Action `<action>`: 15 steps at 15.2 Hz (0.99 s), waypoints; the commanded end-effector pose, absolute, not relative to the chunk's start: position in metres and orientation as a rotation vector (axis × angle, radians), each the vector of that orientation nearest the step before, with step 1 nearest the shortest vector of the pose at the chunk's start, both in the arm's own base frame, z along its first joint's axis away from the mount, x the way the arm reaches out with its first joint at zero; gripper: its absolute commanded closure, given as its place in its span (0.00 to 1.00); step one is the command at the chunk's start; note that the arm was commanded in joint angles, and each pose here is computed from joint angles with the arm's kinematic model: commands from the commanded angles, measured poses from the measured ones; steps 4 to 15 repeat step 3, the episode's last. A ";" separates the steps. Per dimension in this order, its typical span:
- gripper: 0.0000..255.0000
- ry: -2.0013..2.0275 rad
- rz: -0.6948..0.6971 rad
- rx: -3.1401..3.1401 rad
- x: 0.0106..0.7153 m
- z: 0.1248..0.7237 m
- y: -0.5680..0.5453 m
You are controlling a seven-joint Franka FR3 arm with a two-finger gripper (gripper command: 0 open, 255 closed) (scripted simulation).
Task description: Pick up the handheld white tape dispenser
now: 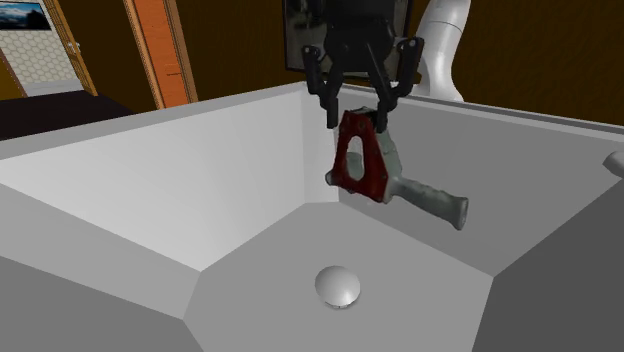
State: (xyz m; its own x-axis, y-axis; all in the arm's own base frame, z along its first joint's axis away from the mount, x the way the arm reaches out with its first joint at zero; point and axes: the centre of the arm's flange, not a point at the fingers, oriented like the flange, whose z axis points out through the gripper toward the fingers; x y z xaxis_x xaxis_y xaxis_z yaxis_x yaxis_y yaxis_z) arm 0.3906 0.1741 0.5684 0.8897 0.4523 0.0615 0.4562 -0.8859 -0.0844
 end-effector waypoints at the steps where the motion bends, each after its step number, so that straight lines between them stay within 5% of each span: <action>1: 1.00 -0.713 -0.061 -2.960 0.390 0.580 0.174; 15: 1.00 -0.713 -0.061 -2.960 0.390 0.581 0.174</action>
